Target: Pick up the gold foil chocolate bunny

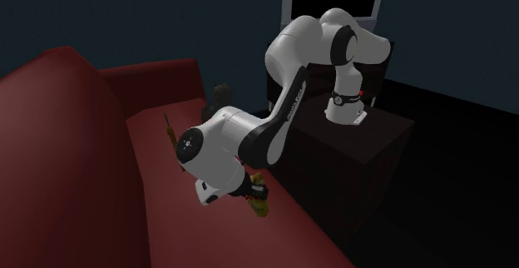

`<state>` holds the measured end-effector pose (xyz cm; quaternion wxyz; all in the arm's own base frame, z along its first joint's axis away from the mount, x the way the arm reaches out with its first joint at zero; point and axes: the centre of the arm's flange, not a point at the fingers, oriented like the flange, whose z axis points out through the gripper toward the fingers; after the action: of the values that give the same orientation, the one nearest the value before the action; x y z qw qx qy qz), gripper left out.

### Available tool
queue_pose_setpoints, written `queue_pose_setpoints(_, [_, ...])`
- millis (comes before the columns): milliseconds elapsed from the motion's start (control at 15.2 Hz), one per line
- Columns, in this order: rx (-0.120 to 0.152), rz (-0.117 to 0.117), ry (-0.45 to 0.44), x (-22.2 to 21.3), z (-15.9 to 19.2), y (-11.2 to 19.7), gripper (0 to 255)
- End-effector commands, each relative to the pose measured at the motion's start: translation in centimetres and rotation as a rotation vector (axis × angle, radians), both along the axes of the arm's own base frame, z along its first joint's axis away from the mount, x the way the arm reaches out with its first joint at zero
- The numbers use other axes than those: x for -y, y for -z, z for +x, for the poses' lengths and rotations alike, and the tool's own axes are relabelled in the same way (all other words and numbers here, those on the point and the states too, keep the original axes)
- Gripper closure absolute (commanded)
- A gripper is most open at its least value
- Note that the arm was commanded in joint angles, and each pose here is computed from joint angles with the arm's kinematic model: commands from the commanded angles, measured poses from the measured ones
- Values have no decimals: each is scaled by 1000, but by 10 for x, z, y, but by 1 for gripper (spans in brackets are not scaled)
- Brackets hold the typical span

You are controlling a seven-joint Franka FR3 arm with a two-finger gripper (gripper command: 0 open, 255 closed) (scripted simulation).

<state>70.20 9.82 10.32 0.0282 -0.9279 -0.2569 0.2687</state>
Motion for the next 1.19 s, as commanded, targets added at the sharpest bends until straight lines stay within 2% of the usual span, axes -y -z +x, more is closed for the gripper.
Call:
queue_pose_setpoints(0, [0,0,0,0,0,1,255])
queue_pose_setpoints(528, [0,0,0,0,0,1,255])
queue_pose_setpoints(1122, [0,0,0,0,0,-46,255])
